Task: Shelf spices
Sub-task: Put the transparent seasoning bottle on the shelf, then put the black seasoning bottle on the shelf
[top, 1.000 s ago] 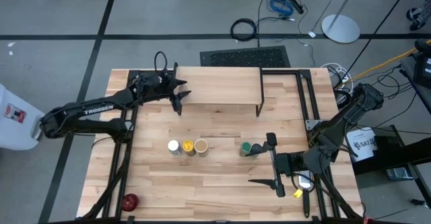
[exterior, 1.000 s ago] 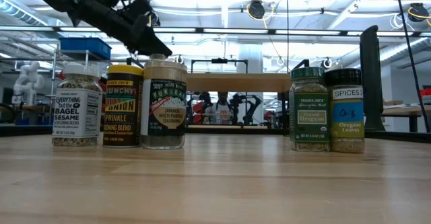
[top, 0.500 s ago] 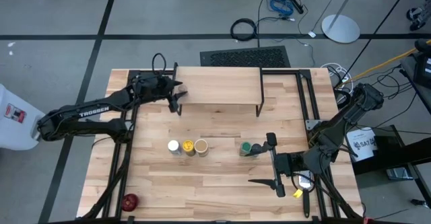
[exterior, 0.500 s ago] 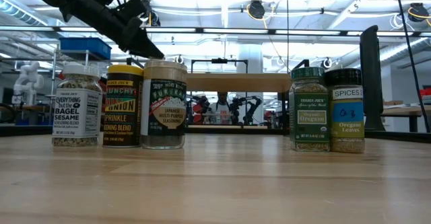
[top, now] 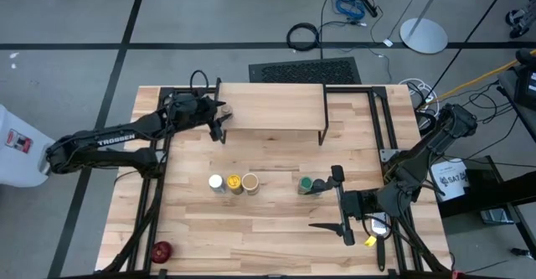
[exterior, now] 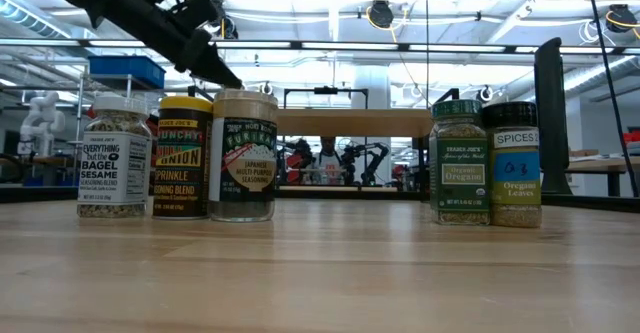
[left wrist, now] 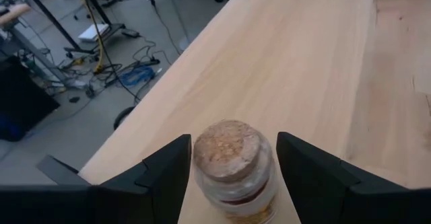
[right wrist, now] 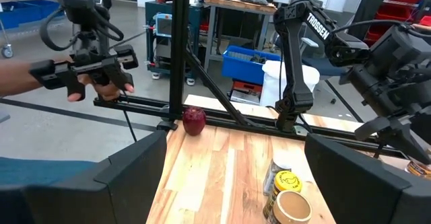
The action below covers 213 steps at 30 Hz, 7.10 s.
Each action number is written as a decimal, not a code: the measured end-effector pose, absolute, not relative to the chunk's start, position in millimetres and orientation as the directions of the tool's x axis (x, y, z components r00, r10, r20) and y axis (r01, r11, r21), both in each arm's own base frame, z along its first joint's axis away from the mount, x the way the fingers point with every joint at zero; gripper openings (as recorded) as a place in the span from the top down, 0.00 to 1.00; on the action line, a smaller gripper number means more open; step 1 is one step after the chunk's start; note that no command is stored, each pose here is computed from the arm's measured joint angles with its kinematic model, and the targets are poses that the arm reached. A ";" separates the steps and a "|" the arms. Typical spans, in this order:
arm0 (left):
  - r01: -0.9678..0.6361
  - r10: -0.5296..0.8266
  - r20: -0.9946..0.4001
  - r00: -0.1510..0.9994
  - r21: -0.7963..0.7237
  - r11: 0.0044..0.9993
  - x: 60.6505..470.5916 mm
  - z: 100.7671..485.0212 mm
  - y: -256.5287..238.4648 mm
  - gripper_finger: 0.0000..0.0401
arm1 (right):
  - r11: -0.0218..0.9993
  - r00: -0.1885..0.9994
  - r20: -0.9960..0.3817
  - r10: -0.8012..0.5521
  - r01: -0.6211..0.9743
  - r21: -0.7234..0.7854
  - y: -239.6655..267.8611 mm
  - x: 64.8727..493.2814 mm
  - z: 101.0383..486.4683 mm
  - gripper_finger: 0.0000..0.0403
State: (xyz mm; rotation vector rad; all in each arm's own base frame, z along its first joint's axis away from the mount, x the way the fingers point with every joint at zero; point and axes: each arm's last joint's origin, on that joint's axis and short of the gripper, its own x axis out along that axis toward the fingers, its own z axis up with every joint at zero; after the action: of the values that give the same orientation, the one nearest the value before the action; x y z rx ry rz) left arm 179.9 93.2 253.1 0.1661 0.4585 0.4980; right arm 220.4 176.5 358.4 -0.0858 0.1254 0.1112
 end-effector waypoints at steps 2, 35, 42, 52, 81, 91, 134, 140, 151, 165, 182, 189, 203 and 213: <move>-0.424 0.503 -0.373 0.779 0.278 0.862 180.0 254.8 90.0 0.43 | 0.990 0.986 -0.129 0.105 -0.116 -0.078 176.5 220.5 358.5 0.15; -0.002 -0.013 0.066 0.998 0.222 0.975 187.2 311.5 -52.6 0.43 | 0.990 0.738 -0.666 -0.107 0.141 -0.002 166.9 231.5 271.8 0.15; -0.006 -0.009 0.070 0.998 0.212 0.977 192.8 332.5 -70.1 0.43 | 0.970 0.546 -0.817 -0.185 0.237 -0.061 151.5 229.3 249.2 0.15; 0.011 -0.026 0.062 0.998 0.223 0.975 200.4 336.1 -77.4 0.43 | 0.957 0.454 -0.863 -0.222 0.269 -0.105 125.9 237.0 246.4 0.15; 0.013 -0.027 0.060 0.998 0.223 0.975 200.8 335.6 -77.7 0.43 | 0.968 0.272 -0.959 -0.085 0.252 -0.015 90.3 264.5 223.7 0.28; 0.012 -0.026 0.058 0.998 0.223 0.975 201.3 335.2 -77.9 0.43 | 0.959 0.269 -0.961 -0.063 0.282 0.016 91.0 264.6 223.8 0.54; 0.042 -0.026 -0.132 0.991 0.122 0.992 331.9 297.7 -102.2 0.24 | 0.954 0.462 -0.884 0.063 0.233 0.189 99.2 281.2 340.0 0.51; 0.010 -0.011 -0.193 0.981 -0.003 1.000 352.1 278.8 -93.7 0.23 | 0.965 0.512 -0.855 0.081 0.173 0.195 101.0 286.0 343.0 0.51; 0.057 -0.101 -0.235 0.967 -0.185 0.981 358.5 273.1 -82.0 0.23 | 0.969 0.540 -0.837 0.091 0.145 0.199 101.9 288.7 344.9 0.51; 0.072 -0.119 -0.266 0.956 -0.180 0.981 357.1 270.1 -85.0 0.23 | 0.970 0.581 -0.809 0.092 0.132 0.205 99.1 293.8 347.5 0.51; 0.105 -0.141 -0.242 0.960 -0.156 0.982 370.3 263.5 -89.2 0.24 | 0.973 0.620 -0.778 0.105 0.097 0.208 99.7 297.9 350.5 0.51; 0.127 -0.153 -0.251 0.956 -0.115 0.985 374.1 264.3 -90.5 0.25 | 0.975 0.625 -0.774 0.104 0.091 0.205 99.8 298.3 351.0 0.51; 0.135 -0.150 -0.263 0.953 -0.073 0.988 374.1 263.2 -89.5 0.45 | 0.976 0.623 -0.776 0.097 0.095 0.198 99.5 298.0 350.7 0.51; 0.135 -0.148 -0.263 0.953 -0.069 0.988 374.2 263.3 -89.1 0.46 | 0.979 0.623 -0.776 0.098 0.081 0.189 99.5 298.0 350.7 0.49</move>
State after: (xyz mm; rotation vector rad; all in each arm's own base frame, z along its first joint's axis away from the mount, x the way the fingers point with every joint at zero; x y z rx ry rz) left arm 374.2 -89.1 263.3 -0.0501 0.2710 -0.1440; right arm 298.0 99.5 350.7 0.2140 0.9002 0.0095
